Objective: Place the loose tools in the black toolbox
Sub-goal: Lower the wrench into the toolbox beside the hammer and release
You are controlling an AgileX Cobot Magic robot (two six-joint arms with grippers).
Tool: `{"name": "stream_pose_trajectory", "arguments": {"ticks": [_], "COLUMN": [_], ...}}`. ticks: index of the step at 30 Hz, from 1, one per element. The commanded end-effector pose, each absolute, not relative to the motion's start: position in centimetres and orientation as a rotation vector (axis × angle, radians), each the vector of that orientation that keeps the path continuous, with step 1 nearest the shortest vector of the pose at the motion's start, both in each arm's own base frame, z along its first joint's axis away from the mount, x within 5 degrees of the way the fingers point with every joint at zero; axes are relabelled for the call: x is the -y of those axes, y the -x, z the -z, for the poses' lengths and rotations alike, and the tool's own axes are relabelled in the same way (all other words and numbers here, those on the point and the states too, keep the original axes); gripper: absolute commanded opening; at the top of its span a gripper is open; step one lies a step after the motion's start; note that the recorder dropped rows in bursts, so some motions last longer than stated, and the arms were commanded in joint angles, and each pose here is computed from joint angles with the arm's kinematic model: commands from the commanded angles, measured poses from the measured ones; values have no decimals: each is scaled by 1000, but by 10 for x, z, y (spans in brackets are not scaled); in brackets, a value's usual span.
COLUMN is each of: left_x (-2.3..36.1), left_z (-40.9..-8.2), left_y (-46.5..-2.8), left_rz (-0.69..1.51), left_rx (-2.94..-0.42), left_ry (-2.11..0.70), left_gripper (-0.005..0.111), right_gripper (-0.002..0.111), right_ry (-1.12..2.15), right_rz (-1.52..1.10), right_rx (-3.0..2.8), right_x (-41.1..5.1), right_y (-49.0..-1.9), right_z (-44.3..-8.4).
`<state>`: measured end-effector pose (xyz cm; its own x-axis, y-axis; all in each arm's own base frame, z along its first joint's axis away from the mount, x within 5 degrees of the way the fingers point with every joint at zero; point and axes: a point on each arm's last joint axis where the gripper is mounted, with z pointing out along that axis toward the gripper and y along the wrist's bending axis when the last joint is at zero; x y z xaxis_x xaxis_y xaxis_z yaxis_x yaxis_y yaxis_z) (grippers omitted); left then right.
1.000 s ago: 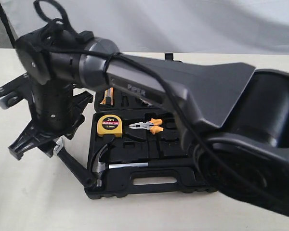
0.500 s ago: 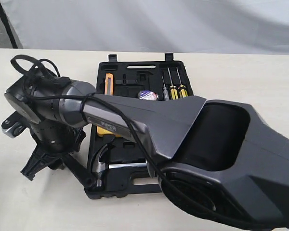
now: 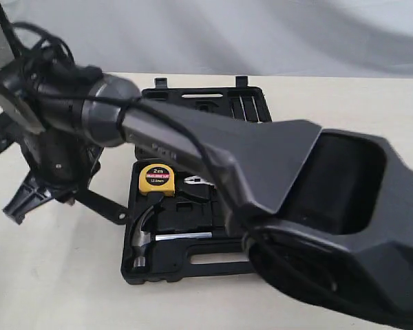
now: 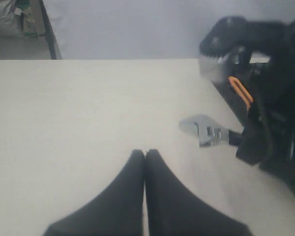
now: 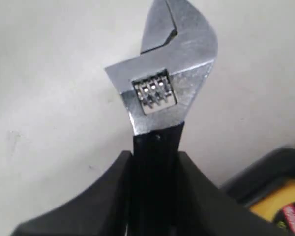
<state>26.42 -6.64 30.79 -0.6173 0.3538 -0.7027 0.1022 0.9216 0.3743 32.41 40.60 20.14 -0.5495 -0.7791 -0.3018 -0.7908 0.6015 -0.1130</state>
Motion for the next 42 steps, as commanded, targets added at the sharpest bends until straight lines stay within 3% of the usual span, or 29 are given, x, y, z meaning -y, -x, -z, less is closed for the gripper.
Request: {"name": "stream_pose_trajectory", "arguments": {"ticks": [1,8,18,42], "left_x": [66,66,66,66], "left_z": [-307,-307,-307,-307], "left_y": [-263,-263,-263,-263], "left_rz": [-348,-348,-348,-348], "left_rx": [-2223,-2223,-2223,-2223], "left_ry": [-306,-306,-306,-306], "left_gripper": [1,1,1,1], "right_gripper": [0,0,0,0], "right_ry": [1244,1388,1650,1965], "right_rz": [-88,4,42,-3], "right_rx": [-2468,-2512,-2495,-2339], "right_x": [-372,-306,-218,-213], "right_y": [-338,-340,-341,-341], "right_z": [-248,-254,-206,-147]}}
